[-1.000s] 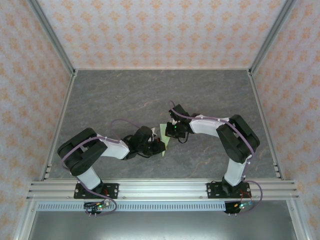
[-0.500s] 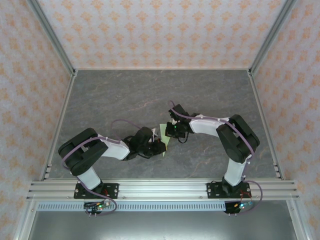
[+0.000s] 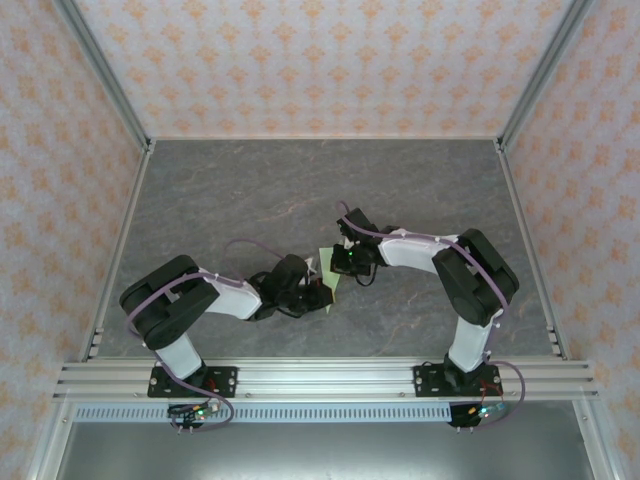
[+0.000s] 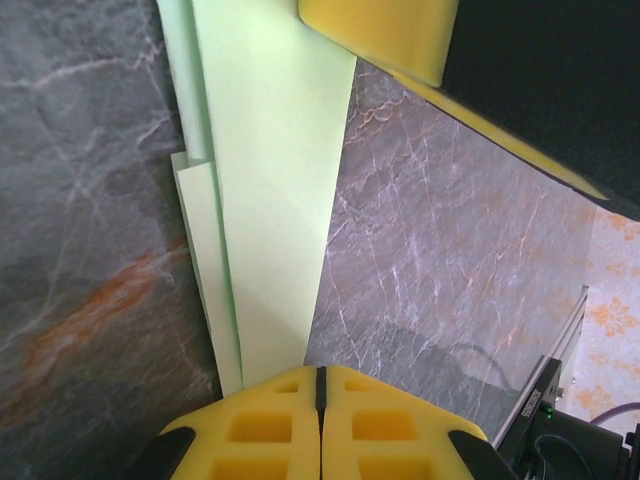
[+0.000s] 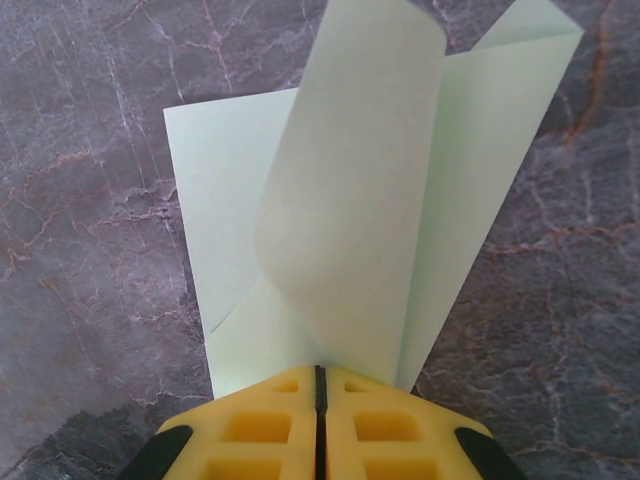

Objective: Fold a paper plane with a square sheet of paper (fold left side to right side)
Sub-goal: Fold the wing for the fifth time at the center of the table.

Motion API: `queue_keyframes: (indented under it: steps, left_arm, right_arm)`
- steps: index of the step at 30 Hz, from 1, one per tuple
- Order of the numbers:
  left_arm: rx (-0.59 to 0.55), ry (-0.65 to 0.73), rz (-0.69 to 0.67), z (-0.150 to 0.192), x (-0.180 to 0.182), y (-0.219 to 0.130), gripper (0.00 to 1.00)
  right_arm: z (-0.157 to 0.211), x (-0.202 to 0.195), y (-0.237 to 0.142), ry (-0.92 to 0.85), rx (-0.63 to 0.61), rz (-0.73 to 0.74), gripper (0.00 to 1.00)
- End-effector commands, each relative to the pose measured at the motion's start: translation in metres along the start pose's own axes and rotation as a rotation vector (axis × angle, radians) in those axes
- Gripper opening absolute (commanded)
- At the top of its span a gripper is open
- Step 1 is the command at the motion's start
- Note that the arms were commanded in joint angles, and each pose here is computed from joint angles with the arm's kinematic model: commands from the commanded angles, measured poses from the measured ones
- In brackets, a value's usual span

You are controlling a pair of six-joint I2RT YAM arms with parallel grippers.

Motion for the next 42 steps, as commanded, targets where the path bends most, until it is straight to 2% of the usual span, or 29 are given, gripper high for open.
queue_keyframes:
  steps: [1,9,18,42]
  left_arm:
    - [0.036,-0.019,-0.144,0.01,0.023,0.004,0.05]
    - [0.033,-0.07,-0.24,0.018,0.047,-0.001,0.0]
    - [0.037,-0.11,-0.289,0.024,0.066,-0.001,0.0]
    - [0.033,-0.109,-0.282,0.024,0.066,0.0,0.0]
  right_arm:
    - [0.024,-0.028,0.015,0.024,0.119,0.152,0.1]
    - [0.019,-0.028,0.011,0.004,0.101,0.177,0.1]
    - [-0.007,-0.031,0.007,0.027,-0.035,0.038,0.09]
    - [-0.07,-0.062,0.01,0.065,-0.111,0.057,0.09]
Point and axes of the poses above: each hand's point on the last joint's axis, 136 mm out from that joint toward the fingers, its own y axis out along the fingers, its own x axis along the line the jaws close on, z = x × y, the point moved 8 cm from there along -y, back along the fingers, and after that the axes turned 6 degrees about -y, right-handed, at the moved point
